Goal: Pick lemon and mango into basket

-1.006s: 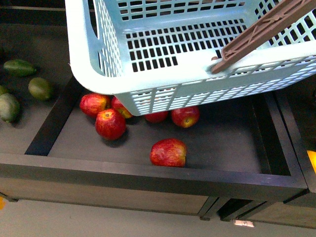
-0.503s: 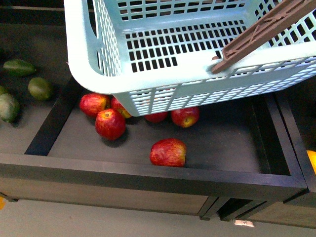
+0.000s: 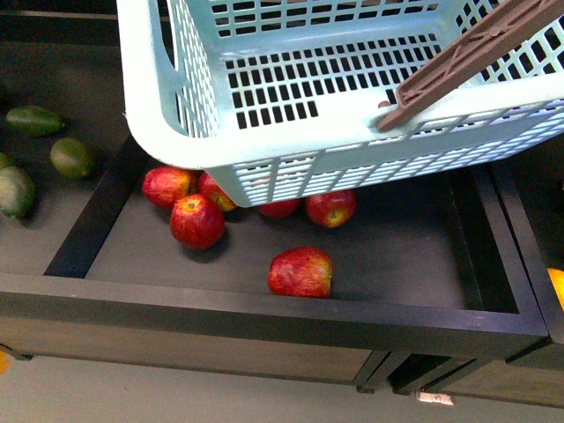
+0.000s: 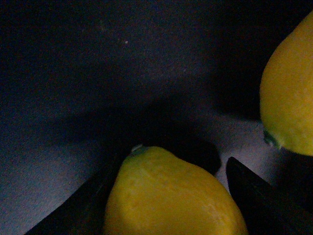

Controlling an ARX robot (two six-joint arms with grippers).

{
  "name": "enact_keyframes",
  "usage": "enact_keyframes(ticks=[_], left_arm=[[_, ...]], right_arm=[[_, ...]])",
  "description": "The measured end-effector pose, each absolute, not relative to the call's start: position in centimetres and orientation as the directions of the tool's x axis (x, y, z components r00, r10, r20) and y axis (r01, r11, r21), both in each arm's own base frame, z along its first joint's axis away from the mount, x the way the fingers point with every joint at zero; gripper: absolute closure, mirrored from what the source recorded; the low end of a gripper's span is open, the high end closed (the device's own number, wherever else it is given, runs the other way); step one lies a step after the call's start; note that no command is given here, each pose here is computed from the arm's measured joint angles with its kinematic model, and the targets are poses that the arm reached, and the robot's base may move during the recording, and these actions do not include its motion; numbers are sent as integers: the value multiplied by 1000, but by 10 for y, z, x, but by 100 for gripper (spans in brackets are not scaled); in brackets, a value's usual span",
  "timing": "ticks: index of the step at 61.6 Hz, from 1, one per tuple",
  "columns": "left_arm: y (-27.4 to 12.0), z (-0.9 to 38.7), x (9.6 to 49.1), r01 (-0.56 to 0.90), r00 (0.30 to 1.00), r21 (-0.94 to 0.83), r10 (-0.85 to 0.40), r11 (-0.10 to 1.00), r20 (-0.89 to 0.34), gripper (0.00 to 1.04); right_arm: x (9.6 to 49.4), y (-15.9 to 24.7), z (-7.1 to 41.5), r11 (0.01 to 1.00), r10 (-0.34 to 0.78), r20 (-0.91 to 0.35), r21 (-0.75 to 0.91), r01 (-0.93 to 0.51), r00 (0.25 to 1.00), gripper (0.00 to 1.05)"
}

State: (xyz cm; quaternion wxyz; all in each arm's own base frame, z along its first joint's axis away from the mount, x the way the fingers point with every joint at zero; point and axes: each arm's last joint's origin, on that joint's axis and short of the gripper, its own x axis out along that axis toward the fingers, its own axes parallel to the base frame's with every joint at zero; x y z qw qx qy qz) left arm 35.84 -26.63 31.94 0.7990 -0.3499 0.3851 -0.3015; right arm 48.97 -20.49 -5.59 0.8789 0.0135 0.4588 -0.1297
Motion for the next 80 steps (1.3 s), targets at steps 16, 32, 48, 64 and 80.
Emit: enact_keyframes(ticks=[16, 32, 48, 64, 80], left_arm=[[-266, 319, 358, 212, 521, -791, -752, 573, -404, 101], [-266, 319, 358, 212, 521, -791, -752, 573, -404, 101], [-266, 319, 358, 212, 521, -791, -752, 573, -405, 101], [-266, 319, 358, 212, 521, -791, -751, 573, -405, 101], [-266, 319, 358, 212, 521, -791, -751, 573, -405, 101]], right_arm=[[476, -207, -56, 958, -203, -818, -53, 281, 538, 56], [457, -208, -50, 946, -182, -812, 9, 324, 554, 57], [430, -210, 25, 938, -120, -668, 165, 303, 734, 57], [393, -187, 147, 956, -51, -397, 246, 160, 916, 57], [355, -110, 226, 966, 115, -178, 250, -68, 977, 57]])
